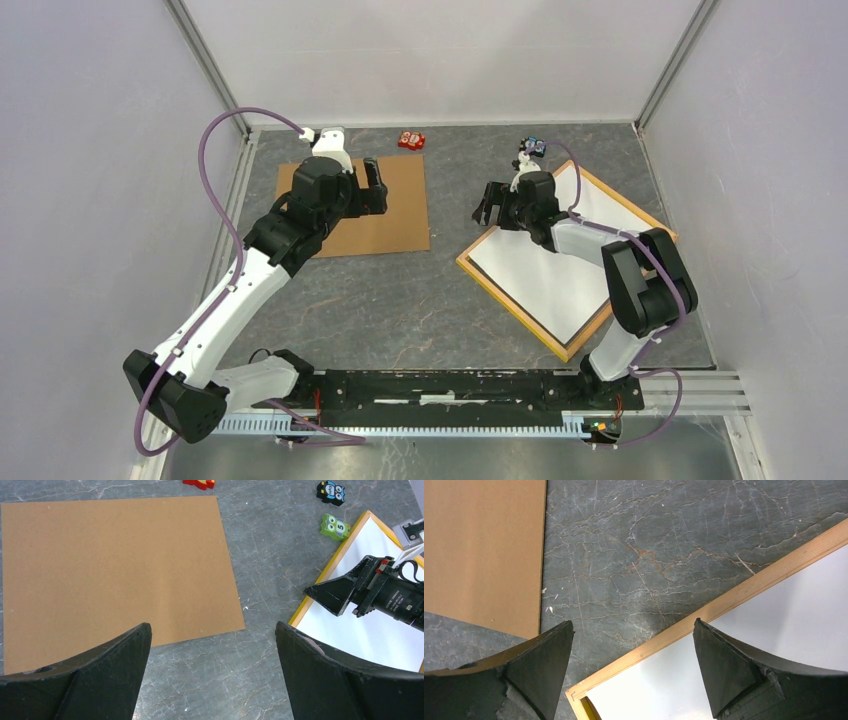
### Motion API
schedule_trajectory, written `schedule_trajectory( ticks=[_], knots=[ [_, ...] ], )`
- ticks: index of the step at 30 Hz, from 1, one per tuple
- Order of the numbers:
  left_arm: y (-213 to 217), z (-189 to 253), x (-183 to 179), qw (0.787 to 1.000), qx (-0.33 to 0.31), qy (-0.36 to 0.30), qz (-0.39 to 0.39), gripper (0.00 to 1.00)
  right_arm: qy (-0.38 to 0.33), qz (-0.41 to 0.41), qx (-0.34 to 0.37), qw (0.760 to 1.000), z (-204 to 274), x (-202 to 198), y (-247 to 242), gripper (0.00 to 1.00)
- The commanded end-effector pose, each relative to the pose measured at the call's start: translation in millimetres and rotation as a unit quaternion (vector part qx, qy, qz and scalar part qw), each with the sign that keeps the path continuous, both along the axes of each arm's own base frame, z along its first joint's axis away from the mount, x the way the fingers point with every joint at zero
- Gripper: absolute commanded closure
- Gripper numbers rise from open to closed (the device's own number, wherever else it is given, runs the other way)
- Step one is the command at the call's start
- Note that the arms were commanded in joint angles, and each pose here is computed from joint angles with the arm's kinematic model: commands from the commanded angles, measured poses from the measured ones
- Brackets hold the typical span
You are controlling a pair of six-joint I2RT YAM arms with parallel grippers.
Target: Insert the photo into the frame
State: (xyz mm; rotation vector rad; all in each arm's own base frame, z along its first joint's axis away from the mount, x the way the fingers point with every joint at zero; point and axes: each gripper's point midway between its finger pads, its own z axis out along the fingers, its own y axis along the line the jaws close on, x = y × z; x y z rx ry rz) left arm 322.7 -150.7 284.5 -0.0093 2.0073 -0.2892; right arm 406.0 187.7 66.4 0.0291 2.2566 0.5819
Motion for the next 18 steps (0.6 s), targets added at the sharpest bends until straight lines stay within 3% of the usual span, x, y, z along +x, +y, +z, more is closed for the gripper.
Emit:
schedule_trajectory(
  ticks=[1,18],
  knots=[
    [-1.0,12.3,1.7,0.999,0.010,-0.030,-0.015,0.00,-0.019,0.006,0.017,1.000,11.8,10.4,9.8,0.05],
    [-2.4,12.6,1.1,0.999,0.008,-0.029,-0.019,0.00,0.029,0.054,-0.013,0.998,-4.1,-39.9,5.8,0.05]
  ],
)
